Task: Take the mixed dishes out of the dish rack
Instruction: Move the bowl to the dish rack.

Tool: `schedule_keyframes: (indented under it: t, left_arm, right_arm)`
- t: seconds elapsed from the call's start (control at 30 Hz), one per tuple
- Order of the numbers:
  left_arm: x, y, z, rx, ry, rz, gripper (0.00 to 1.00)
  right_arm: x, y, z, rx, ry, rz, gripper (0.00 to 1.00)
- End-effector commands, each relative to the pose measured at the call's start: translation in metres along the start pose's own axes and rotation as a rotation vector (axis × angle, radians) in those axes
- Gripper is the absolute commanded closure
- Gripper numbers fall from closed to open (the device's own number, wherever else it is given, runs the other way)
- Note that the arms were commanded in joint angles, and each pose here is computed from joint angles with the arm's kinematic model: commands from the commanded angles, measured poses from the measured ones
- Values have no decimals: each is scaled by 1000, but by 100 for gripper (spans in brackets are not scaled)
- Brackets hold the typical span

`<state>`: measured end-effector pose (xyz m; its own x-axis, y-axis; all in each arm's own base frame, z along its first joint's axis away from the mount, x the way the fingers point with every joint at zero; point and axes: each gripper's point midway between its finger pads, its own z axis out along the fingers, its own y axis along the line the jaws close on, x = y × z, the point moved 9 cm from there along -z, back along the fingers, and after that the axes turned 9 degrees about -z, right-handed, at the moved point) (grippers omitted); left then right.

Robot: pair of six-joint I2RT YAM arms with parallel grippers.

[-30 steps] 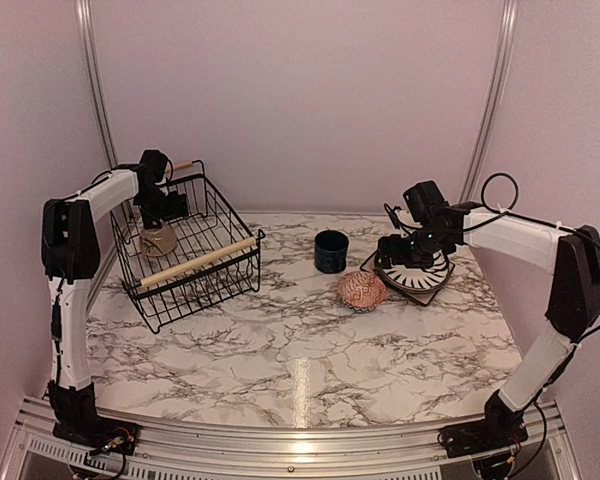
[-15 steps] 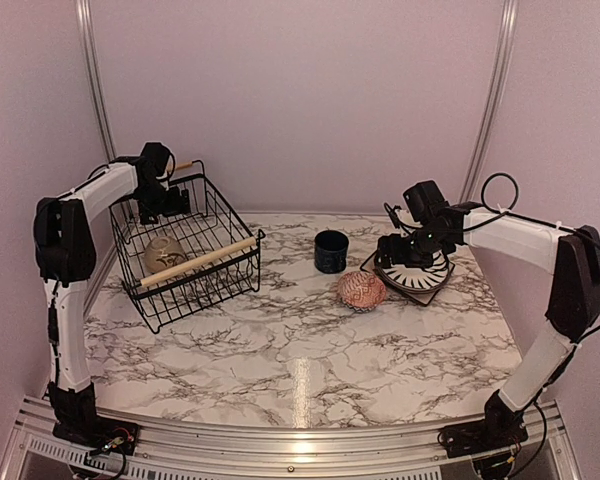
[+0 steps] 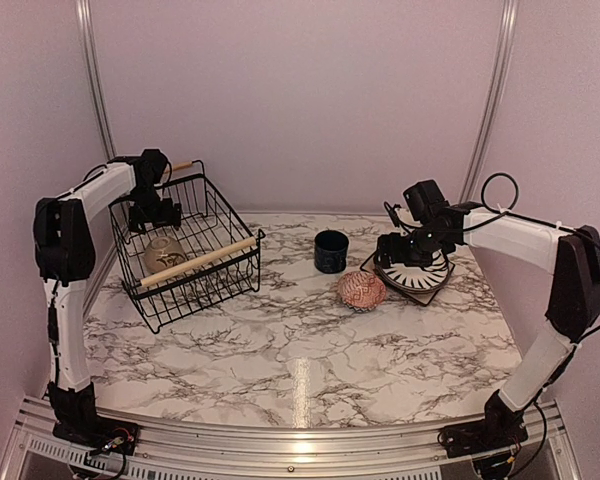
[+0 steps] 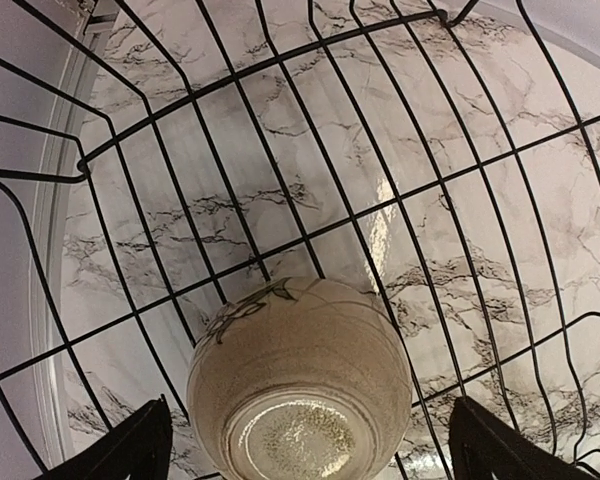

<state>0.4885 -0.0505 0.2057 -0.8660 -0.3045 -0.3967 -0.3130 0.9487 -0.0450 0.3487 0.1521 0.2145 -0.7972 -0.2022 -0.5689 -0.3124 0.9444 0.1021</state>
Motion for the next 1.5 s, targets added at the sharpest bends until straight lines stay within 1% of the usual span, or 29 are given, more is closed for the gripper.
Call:
schedule_keyframes:
  t: [0.0, 0.1, 0.2, 0.27, 0.4, 0.5, 0.6, 0.73, 0.83, 1.03, 1.17, 1.23, 1.3, 1.47]
  left_arm:
    - [23, -1, 27, 24, 159, 34, 1]
    - [32, -9, 32, 95, 214, 31, 1]
    - [39, -13, 35, 73, 218, 47, 1]
    - [42, -18, 33, 86, 220, 51, 2]
    - [49, -46, 18, 155, 199, 87, 5]
    - [56, -66, 7, 223, 206, 107, 7]
    - [61, -73, 0, 265, 214, 115, 7]
    - [58, -70, -9, 274, 182, 109, 3]
    - [55, -61, -16, 289, 150, 69, 1]
    - [43, -41, -14, 389, 106, -66, 1]
    - [26, -40, -7, 470, 95, -107, 1]
    - [15, -40, 1, 478, 92, -116, 1]
    - [9, -37, 20, 456, 123, -135, 1]
    - [0, -38, 44, 432, 133, -94, 1]
  right_arm:
    - [-6, 2, -11, -6, -45, 8, 18]
    - [-3, 1, -12, 0, -45, 8, 18]
    - [-3, 1, -14, 0, -49, 10, 18]
    - [-4, 2, -14, 0, -55, 9, 18]
    - [-9, 2, -16, -1, -66, 7, 18]
    - [-13, 3, -18, -3, -74, 5, 18]
    - [-17, 6, -21, -8, -89, 2, 18]
    - [-22, 8, -21, -11, -99, -8, 18]
    - [-22, 9, -19, -13, -94, -10, 18]
    - [-20, 12, -16, -22, -90, -12, 18]
    - [-17, 13, -15, -25, -85, -14, 18]
    - [-17, 13, -15, -24, -83, -16, 18]
    - [-16, 13, -15, -25, -80, -16, 18]
    - [-16, 15, -19, -29, -84, -14, 18]
